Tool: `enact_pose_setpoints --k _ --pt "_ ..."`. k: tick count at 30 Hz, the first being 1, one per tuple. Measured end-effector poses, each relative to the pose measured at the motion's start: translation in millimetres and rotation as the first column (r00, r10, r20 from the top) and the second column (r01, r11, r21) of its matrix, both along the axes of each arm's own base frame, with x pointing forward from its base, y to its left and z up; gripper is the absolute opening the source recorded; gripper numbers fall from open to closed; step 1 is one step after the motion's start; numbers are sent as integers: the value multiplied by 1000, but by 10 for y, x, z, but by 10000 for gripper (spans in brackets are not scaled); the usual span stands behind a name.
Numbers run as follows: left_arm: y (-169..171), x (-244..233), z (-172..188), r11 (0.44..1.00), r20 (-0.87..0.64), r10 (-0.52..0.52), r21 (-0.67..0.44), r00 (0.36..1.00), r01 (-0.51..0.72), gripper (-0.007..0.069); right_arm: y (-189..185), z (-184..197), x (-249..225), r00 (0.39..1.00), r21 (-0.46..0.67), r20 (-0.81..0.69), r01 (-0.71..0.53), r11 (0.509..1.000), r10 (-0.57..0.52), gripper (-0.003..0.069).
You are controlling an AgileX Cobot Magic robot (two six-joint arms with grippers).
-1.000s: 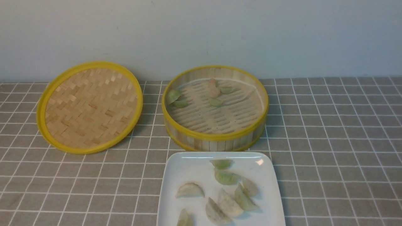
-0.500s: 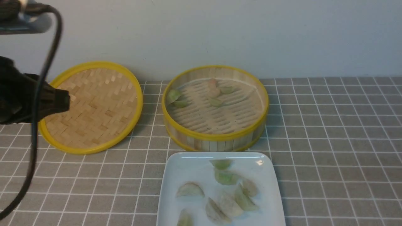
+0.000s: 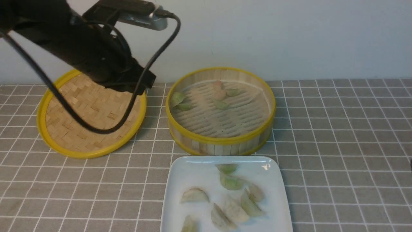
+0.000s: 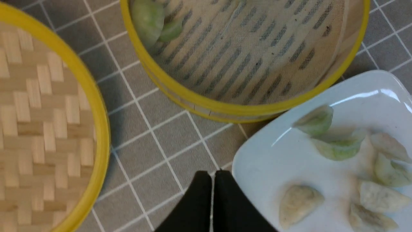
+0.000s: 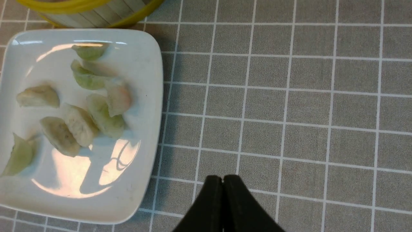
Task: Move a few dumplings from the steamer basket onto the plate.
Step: Use the left arm to grab a dumpling from the steamer
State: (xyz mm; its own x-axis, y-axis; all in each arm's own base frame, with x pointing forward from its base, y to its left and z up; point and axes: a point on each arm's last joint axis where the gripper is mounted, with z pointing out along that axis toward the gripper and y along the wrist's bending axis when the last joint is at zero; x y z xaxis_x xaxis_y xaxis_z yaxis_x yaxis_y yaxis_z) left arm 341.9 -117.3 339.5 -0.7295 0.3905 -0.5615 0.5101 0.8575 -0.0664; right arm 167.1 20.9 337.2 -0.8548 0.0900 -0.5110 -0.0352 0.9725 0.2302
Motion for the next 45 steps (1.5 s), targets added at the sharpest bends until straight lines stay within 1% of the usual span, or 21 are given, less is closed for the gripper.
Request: enact_pose_setpoints --k 3,5,6,10,11,12,14,17,18,21,24,25,26,27,32,38,45 --pt "-131 157 -52 999 0 -26 35 1000 26 -5 1 -7 45 1000 1 -9 0 1000 0 -10" --pt "-269 385 -131 998 5 -21 56 1000 20 -5 4 -9 61 1000 6 -4 2 1000 -2 -10" --pt "-278 405 -138 998 6 -20 60 1000 20 -5 5 -8 62 1000 7 -3 3 1000 -3 -10" --pt "-477 840 -390 997 -4 -1 71 1000 1 -3 10 -1 71 1000 3 13 -13 1000 13 -10" --pt "-476 844 -369 997 3 -1 71 1000 1 -2 10 -1 71 1000 3 13 -13 1000 13 -10" --pt "-525 975 -522 995 -14 -3 96 1000 4 7 11 -1 71 1000 5 13 -13 1000 13 -10" --pt "-567 1078 -627 992 -16 -9 125 1000 11 26 11 -1 71 1000 5 13 -15 1000 15 -10" --pt "-632 1185 -815 984 -26 -21 175 999 26 76 14 0 71 1000 9 13 -15 1000 15 -10" --pt "-680 1238 -913 978 -23 -32 206 999 36 126 19 1 71 1000 15 13 -15 1000 15 -10" --pt "-733 1294 -1064 966 -17 -47 253 999 50 218 26 3 71 1000 23 13 -16 1000 15 -10" --pt "-781 1346 -1181 948 20 -71 311 997 61 329 29 4 71 1000 27 14 -16 1000 15 -10" --pt "-785 1353 -1199 946 24 -74 319 997 62 341 29 4 71 1000 27 14 -16 1000 15 -10" --pt "-798 1380 -1242 939 44 -84 339 995 64 375 29 5 71 1000 28 14 -16 999 16 -10" --pt "-807 1401 -1290 933 53 -92 353 994 67 393 30 5 71 1000 29 14 -16 999 15 -10" --pt "-828 1454 -1417 928 71 -104 366 992 71 405 31 5 71 1000 30 14 -16 999 16 -10" --pt "-830 1492 -1546 914 73 -117 398 990 79 379 31 5 71 1000 32 13 -13 999 13 -10" --pt "-855 1515 -1597 919 74 -111 387 991 74 369 31 5 71 1000 31 13 -14 999 14 -10"
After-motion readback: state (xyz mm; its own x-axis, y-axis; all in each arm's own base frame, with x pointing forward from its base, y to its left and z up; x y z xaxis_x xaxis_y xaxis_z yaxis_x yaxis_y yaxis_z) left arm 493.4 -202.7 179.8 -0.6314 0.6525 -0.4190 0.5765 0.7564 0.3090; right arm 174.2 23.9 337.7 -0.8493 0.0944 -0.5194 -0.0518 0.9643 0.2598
